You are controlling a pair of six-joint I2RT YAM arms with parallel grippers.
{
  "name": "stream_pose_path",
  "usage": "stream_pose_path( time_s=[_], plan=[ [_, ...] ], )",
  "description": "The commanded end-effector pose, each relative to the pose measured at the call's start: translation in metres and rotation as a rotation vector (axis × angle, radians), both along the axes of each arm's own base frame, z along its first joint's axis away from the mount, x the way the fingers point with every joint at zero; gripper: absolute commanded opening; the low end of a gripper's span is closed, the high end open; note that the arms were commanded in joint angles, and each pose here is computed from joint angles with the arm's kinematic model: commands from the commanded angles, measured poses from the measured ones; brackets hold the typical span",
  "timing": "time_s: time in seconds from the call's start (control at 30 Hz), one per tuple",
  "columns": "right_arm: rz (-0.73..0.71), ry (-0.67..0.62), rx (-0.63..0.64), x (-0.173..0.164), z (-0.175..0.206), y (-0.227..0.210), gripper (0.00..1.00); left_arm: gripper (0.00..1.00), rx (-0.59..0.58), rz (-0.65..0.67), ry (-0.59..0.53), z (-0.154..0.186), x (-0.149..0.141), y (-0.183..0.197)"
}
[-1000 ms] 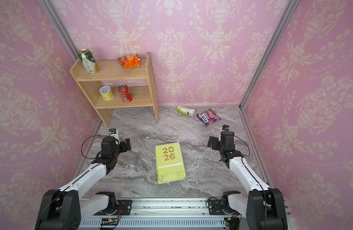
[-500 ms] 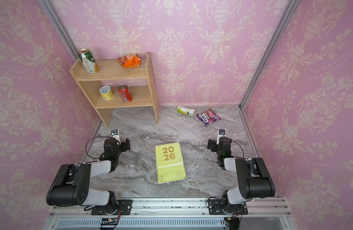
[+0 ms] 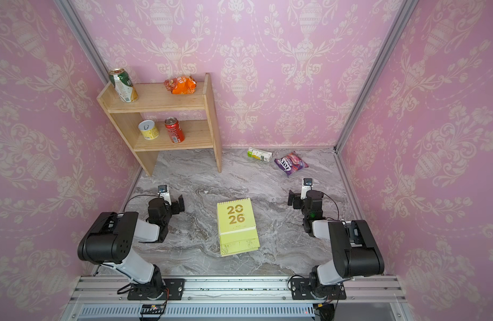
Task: Stack the calendars
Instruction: Reset both arms
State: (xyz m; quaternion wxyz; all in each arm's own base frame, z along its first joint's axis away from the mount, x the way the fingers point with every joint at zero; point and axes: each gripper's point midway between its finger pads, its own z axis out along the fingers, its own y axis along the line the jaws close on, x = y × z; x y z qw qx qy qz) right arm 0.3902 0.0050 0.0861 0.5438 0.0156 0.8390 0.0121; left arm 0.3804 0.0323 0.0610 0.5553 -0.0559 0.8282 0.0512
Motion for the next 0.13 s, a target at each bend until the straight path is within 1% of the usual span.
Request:
stream_pose_path(
  time_s=[0.0,0.07,0.1],
  plan=[
    [0.026,-0.014,-0.011,0.0047,0.0062,0.0021,1.00,0.99,-0.020,0.062,-0.043,0.0159,0.0085,0.0110],
    [0.047,-0.032,-0.037,0.0017,0.0077,0.0086,1.00,0.99,-0.012,0.081,-0.064,0.0179,0.0079,0.0145],
    [0.026,-0.039,-0.039,0.0003,0.0089,0.0054,1.00,0.99,-0.008,0.089,-0.087,0.0198,0.0076,0.0160]
  ],
)
